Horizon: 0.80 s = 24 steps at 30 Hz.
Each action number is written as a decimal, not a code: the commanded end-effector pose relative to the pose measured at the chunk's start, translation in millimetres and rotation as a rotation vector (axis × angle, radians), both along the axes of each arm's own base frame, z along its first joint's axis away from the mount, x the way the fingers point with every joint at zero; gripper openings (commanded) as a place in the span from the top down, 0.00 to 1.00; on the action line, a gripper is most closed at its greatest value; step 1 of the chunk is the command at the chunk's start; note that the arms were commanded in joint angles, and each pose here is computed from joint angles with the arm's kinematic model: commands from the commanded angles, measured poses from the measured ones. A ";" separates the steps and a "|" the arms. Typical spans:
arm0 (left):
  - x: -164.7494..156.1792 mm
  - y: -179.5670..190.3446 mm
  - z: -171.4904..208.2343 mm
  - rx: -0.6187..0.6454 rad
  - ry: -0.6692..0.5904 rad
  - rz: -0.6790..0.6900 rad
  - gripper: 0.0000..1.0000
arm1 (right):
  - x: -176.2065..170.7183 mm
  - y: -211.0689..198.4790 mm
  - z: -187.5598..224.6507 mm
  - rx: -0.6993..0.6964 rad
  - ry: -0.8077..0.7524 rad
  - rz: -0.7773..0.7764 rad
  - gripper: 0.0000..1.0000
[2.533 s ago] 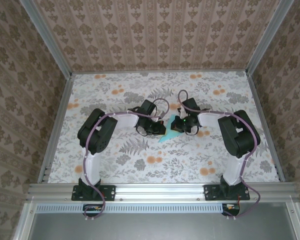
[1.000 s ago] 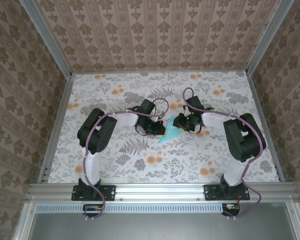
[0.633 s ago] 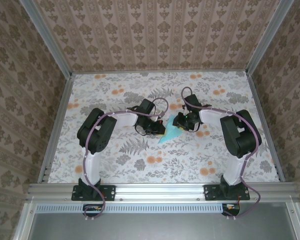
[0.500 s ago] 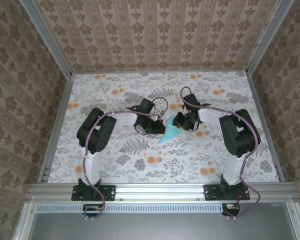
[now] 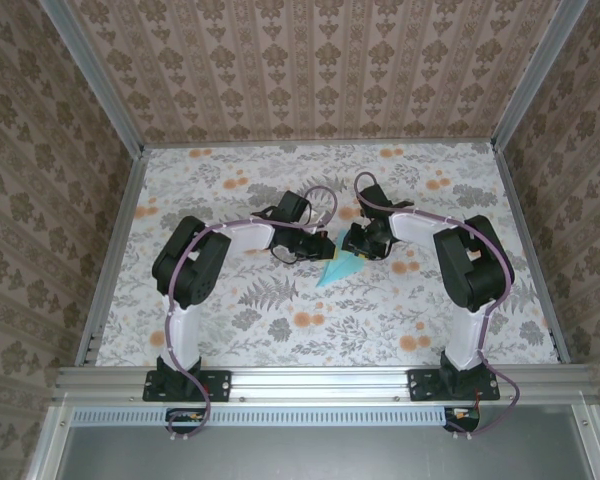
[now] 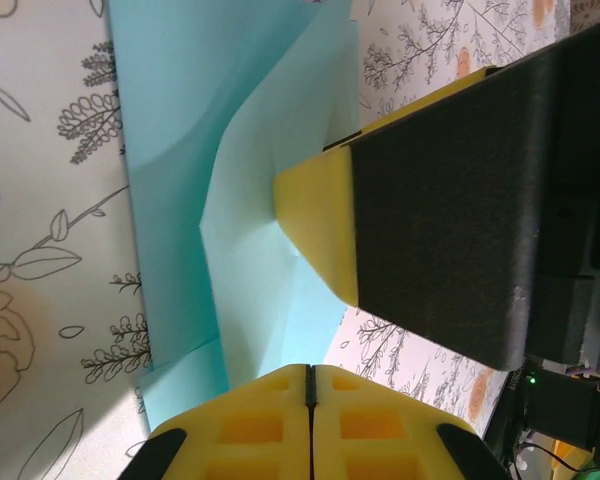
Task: Fold a paper plane with a square sheet of paper (pick it up from the middle)
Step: Fourth fold the wing at the center of the table.
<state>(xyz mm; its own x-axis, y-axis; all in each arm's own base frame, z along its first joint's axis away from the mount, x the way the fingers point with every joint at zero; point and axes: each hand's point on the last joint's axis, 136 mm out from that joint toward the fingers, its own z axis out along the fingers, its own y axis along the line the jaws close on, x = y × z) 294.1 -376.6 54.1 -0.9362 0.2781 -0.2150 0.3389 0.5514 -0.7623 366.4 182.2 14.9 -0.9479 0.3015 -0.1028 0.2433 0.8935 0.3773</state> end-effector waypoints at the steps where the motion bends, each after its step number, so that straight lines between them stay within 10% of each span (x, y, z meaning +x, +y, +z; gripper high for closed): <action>1: 1.8 -9.6 10.2 -0.033 -0.008 -0.017 0.93 | -32.2 -29.7 -43.2 -0.165 0.158 -0.040 0.62; 24: 0.1 1.0 -26.4 0.117 0.023 -0.008 0.99 | -45.8 -33.7 -54.4 -0.198 0.220 -0.055 0.58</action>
<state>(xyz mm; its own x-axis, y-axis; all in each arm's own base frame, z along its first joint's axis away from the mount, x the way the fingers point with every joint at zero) 294.5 -375.8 32.9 -0.9436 0.2882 -0.1627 0.3133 0.6193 -0.7200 367.1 183.2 13.8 -0.9429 0.3198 -0.0933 0.2683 0.8950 0.3564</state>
